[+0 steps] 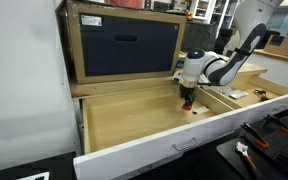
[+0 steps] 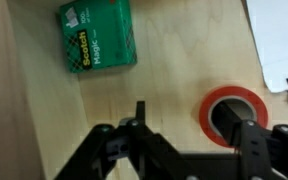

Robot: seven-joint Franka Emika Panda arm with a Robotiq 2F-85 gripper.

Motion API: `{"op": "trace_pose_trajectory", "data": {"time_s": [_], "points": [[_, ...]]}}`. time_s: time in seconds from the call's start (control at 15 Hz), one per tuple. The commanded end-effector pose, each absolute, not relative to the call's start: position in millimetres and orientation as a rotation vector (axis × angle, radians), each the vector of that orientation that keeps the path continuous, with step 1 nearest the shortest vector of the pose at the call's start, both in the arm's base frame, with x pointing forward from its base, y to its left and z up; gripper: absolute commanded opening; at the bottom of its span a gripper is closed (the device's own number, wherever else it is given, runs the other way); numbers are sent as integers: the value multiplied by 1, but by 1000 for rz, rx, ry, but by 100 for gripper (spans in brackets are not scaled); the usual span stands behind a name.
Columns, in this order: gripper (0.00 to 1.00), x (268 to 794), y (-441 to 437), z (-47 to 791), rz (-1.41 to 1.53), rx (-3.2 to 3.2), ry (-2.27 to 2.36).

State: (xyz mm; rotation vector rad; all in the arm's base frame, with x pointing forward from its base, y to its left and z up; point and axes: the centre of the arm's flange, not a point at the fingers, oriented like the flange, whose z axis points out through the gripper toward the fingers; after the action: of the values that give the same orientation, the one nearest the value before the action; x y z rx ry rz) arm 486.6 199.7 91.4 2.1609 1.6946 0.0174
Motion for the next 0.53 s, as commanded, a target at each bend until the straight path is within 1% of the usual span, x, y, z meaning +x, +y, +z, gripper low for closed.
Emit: {"op": "trace_pose_trajectory", "data": {"time_s": [0.0, 0.2, 0.33, 0.4, 0.47], "points": [[42, 493, 199, 91, 60, 2130, 1747], [19, 492, 202, 92, 59, 2114, 1767], [5, 491, 205, 92, 45, 2104, 1789], [0, 490, 206, 91, 39, 2102, 1792], [1, 489, 206, 91, 29, 2092, 1805]]}}
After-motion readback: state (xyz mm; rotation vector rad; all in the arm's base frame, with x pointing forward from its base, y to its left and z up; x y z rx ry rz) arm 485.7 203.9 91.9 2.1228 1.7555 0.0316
